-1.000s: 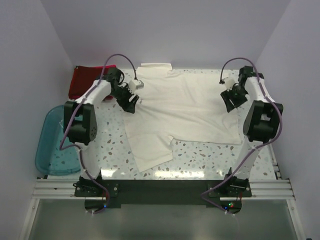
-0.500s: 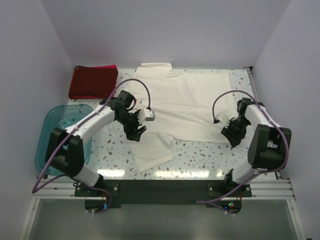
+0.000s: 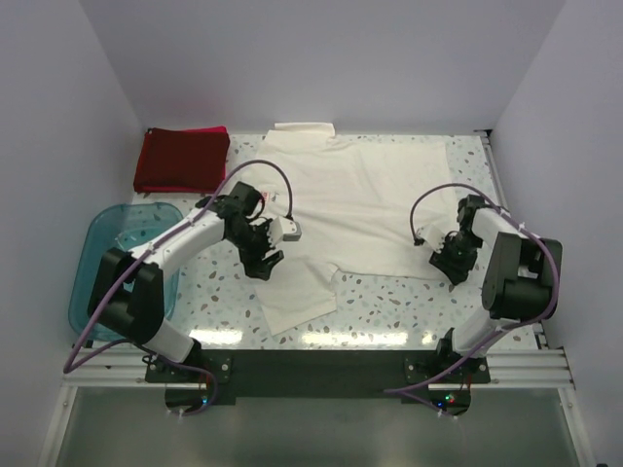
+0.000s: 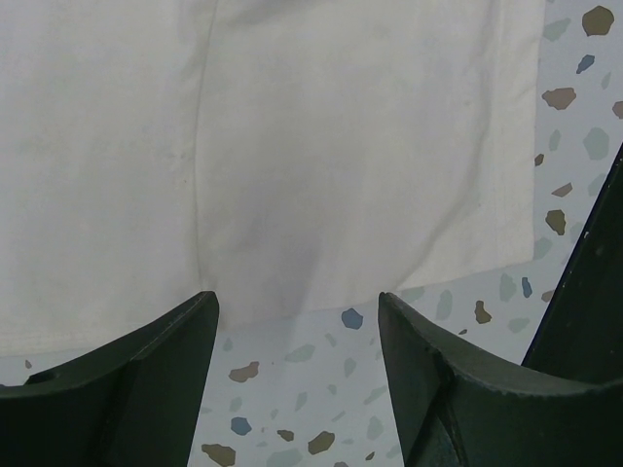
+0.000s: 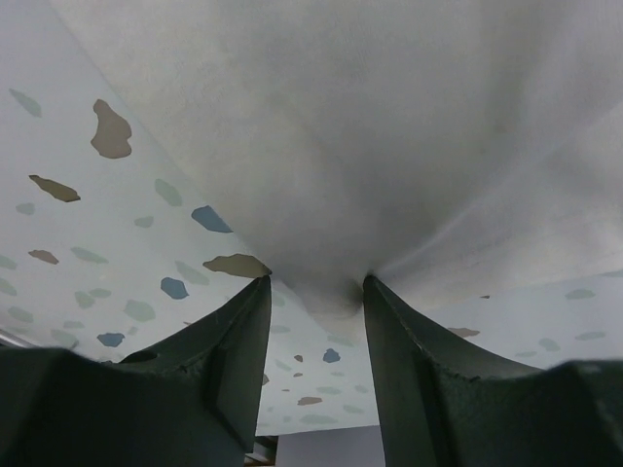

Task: Fold and stack the t-shirts
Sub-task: Fold the tshirt

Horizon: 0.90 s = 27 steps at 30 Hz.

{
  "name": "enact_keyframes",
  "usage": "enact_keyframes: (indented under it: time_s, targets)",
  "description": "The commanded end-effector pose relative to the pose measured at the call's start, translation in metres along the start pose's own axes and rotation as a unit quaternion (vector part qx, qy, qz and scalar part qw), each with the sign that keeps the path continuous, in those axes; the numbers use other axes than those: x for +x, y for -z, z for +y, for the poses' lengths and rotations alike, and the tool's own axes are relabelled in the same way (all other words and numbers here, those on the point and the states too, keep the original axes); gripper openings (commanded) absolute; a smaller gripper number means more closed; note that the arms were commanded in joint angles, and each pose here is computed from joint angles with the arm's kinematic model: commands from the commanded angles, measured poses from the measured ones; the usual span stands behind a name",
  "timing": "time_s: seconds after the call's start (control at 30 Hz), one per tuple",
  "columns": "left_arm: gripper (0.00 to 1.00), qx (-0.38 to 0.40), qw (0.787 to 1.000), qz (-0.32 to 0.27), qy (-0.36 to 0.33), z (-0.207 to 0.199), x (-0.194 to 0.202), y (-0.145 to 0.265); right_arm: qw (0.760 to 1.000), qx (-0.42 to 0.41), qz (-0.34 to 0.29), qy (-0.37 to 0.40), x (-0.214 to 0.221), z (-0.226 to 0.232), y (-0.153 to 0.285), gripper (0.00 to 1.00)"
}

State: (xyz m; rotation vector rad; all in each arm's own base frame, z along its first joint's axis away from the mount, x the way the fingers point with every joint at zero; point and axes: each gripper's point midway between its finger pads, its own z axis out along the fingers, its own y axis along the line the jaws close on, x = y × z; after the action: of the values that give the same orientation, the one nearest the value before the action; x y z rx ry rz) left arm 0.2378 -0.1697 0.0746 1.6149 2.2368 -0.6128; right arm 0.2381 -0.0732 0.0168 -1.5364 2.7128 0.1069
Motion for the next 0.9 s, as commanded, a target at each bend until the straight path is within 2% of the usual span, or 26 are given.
enact_keyframes:
  time_s: [0.0, 0.07, 0.13, 0.37, 0.53, 0.63, 0.83, 0.87]
  targets:
    - [0.72, -0.009, 1.000, -0.007, -0.010, 0.004, -0.002, -0.002, 1.000, 0.005, 0.007, 0.015, 0.004, -0.003, -0.013, 0.48]
    - [0.72, -0.006, 1.000, -0.006, -0.013, 0.002, 0.000, -0.003, 1.000, 0.002, 0.010, 0.018, 0.007, 0.002, -0.019, 0.48]
    - [0.72, -0.002, 1.000, -0.001, -0.024, -0.003, 0.005, -0.007, 1.000, 0.011, 0.009, 0.019, 0.007, 0.000, -0.021, 0.45]
    - [0.67, -0.007, 0.997, 0.034, -0.064, -0.028, 0.019, -0.026, 1.000, 0.027, 0.001, 0.012, 0.006, 0.001, -0.016, 0.13]
    - [0.66, -0.026, 0.996, 0.040, -0.081, -0.036, 0.018, -0.039, 1.000, 0.030, -0.004, 0.007, 0.004, 0.002, -0.010, 0.00]
    - [0.66, -0.041, 0.994, 0.046, -0.086, -0.039, 0.021, -0.050, 1.000, 0.030, -0.006, 0.003, 0.003, 0.001, -0.007, 0.00]
    - [0.63, -0.032, 0.989, 0.108, -0.097, -0.050, 0.056, -0.069, 0.999, 0.033, -0.013, 0.002, 0.000, 0.000, 0.000, 0.00]
    - [0.56, -0.031, 0.987, 0.120, -0.100, -0.051, 0.063, -0.071, 0.999, 0.035, -0.013, 0.002, 0.000, 0.000, 0.002, 0.00]
